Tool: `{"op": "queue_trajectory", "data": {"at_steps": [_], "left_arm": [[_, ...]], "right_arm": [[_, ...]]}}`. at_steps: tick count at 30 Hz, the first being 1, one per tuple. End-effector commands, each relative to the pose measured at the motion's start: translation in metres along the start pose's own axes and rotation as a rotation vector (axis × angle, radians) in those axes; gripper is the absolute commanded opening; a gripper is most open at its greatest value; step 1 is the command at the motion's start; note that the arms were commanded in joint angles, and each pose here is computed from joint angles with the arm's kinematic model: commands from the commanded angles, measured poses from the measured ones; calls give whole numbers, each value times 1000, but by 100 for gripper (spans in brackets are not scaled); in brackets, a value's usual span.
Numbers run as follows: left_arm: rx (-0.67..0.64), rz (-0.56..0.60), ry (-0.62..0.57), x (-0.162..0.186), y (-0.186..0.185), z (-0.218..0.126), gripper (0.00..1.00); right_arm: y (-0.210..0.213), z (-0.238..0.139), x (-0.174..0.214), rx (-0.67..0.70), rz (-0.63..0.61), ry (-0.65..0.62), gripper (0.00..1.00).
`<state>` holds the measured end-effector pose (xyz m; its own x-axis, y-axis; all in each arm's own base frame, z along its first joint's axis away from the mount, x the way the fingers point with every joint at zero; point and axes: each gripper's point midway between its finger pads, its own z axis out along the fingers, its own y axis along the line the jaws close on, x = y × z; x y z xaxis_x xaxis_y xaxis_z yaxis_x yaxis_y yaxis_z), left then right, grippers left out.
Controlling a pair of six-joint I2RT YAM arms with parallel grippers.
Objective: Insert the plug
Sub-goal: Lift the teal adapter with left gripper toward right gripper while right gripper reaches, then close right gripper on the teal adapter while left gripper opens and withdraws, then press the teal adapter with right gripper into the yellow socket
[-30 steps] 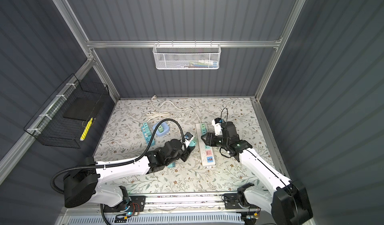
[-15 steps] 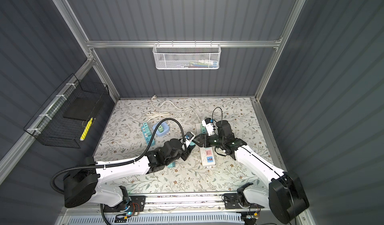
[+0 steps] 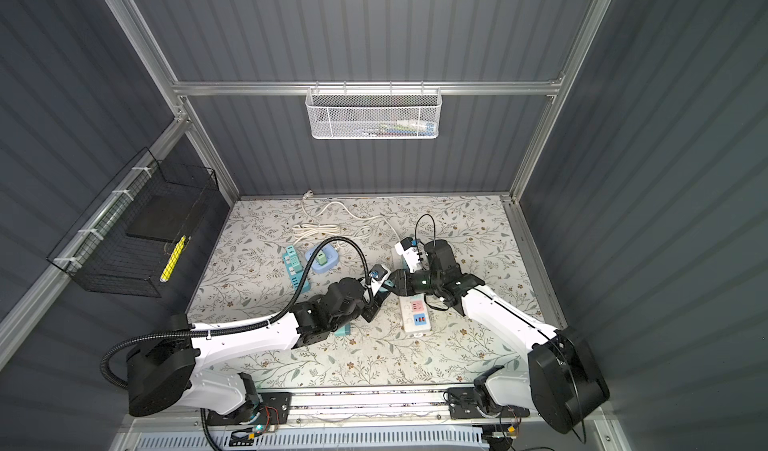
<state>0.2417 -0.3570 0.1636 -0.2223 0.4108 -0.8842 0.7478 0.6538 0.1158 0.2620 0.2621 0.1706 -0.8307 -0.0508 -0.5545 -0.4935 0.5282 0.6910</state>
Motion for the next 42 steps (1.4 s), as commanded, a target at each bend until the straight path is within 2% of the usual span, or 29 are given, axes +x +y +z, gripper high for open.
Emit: {"op": "queue_trajectory", "data": {"at_steps": [1, 4, 6, 11, 15, 19, 23, 27, 42], "left_arm": [[-19, 14, -40, -20, 2, -4, 55], [-61, 4, -25, -22, 10, -7, 76], [-87, -12, -28, -22, 17, -13, 84], [-161, -95, -93, -27, 37, -41, 91], [-274, -179, -133, -21, 61, -63, 96], [-347, -244, -136, -7, 76, -76, 98], [-366, -280, -120, 6, 80, -79, 100], [-358, -288, -108, 10, 78, -78, 100], [-357, -263, -82, 18, 77, -77, 100]], "right_arm": [[10, -2, -8, -1, -8, -9, 26], [3, -7, -12, 58, -25, -41, 23], [-8, -12, -13, 131, -50, -74, 23], [-45, -35, -17, 360, -109, -212, 23], [-83, -49, -14, 560, -118, -257, 22], [-102, -56, -10, 676, -161, -284, 23], [-100, -64, -17, 705, -211, -352, 23], [-110, -52, -16, 724, -198, -309, 23], [-118, -28, -26, 706, -177, -307, 22]]}}
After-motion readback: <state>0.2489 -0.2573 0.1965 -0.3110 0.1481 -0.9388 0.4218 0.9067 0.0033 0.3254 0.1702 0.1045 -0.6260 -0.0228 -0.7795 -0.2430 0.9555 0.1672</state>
